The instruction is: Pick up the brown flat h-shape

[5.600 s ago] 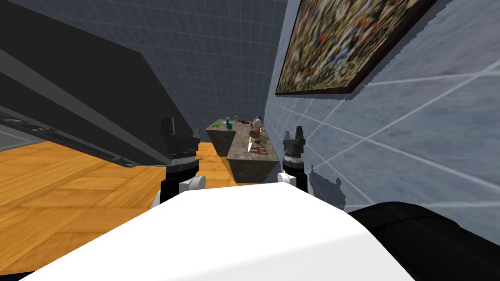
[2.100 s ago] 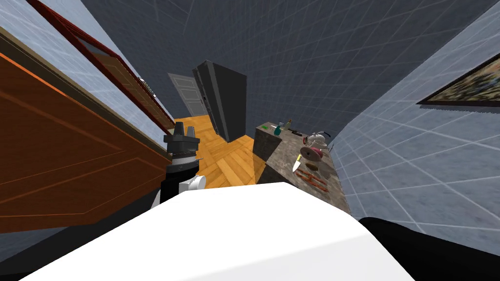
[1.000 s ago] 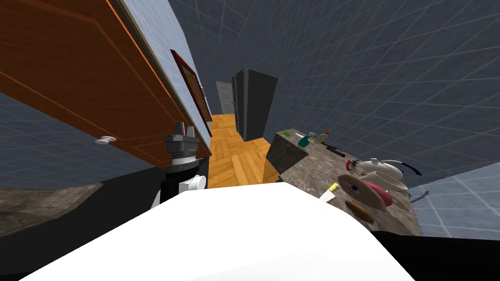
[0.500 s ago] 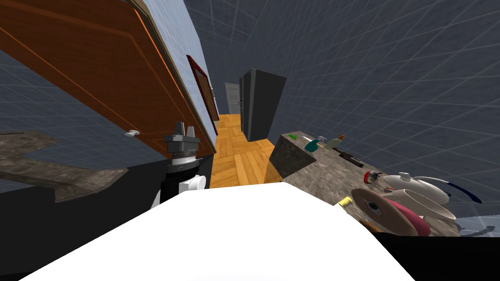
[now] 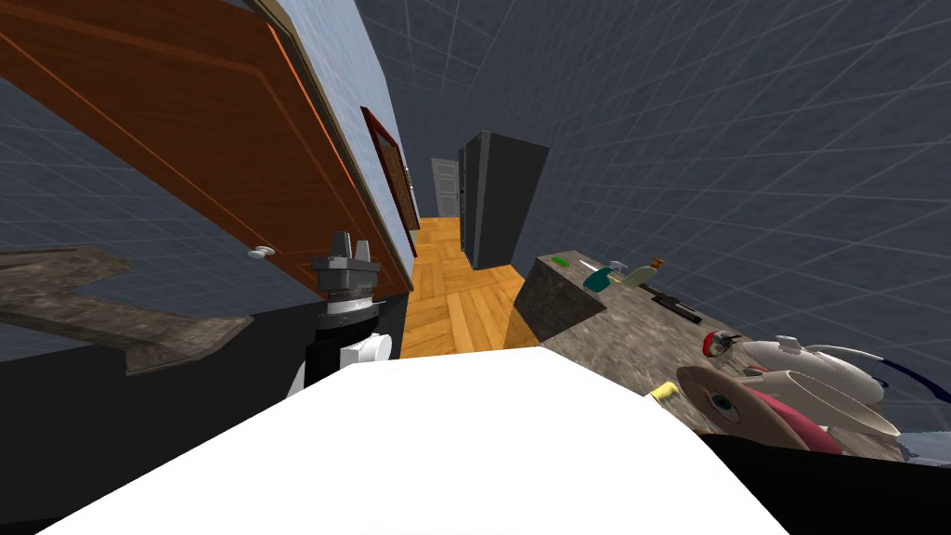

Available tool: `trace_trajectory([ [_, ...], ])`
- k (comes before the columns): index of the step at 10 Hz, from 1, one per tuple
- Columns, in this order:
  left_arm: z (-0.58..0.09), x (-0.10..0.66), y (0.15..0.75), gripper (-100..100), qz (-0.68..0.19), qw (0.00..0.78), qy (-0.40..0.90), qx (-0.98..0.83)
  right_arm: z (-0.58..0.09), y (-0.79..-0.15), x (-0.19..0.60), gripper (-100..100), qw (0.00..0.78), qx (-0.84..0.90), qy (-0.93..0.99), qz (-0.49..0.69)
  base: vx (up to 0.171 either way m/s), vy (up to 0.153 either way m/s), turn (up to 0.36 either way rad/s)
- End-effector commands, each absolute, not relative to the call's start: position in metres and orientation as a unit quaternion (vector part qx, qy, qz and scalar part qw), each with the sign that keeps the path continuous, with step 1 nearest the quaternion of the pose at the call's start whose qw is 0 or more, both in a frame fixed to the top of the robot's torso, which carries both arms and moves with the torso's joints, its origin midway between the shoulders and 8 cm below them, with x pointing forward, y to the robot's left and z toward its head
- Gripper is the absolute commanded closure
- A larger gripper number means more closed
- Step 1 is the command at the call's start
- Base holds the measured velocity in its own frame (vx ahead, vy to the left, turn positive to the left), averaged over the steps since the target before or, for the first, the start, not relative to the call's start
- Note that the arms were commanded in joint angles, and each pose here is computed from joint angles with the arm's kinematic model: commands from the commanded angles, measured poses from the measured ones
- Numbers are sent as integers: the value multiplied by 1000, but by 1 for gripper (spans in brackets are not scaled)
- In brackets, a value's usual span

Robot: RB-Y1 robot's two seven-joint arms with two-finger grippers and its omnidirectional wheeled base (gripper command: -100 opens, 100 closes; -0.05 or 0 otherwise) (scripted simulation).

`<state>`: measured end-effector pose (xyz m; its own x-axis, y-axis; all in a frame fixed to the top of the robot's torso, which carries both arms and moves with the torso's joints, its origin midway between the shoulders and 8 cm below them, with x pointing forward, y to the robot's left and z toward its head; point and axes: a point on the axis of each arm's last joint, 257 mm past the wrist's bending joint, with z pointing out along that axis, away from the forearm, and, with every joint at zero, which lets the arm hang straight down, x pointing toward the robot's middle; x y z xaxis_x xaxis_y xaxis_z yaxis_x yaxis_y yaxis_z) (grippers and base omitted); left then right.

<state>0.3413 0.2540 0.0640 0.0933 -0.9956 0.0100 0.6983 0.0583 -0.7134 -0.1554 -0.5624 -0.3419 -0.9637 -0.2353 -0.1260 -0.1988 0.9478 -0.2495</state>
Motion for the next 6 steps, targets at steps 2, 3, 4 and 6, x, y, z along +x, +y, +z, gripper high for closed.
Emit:
trace_trajectory([
  [2,64,341,254,0,-622,680,257,-289,-342,-562,-155,100,77,-110,984,-118,0,3,-2],
  [3,64,341,254,0,-622,680,257,-289,-342,-561,-156,100,77,-111,984,-117,0,0,0],
  [4,64,341,254,0,-622,680,257,-289,-342,-562,-155,100,77,-111,984,-117,0,0,0],
  [6,64,341,254,0,-622,680,257,-289,-342,-562,-155,0,77,-111,984,-117,0,0,0],
])
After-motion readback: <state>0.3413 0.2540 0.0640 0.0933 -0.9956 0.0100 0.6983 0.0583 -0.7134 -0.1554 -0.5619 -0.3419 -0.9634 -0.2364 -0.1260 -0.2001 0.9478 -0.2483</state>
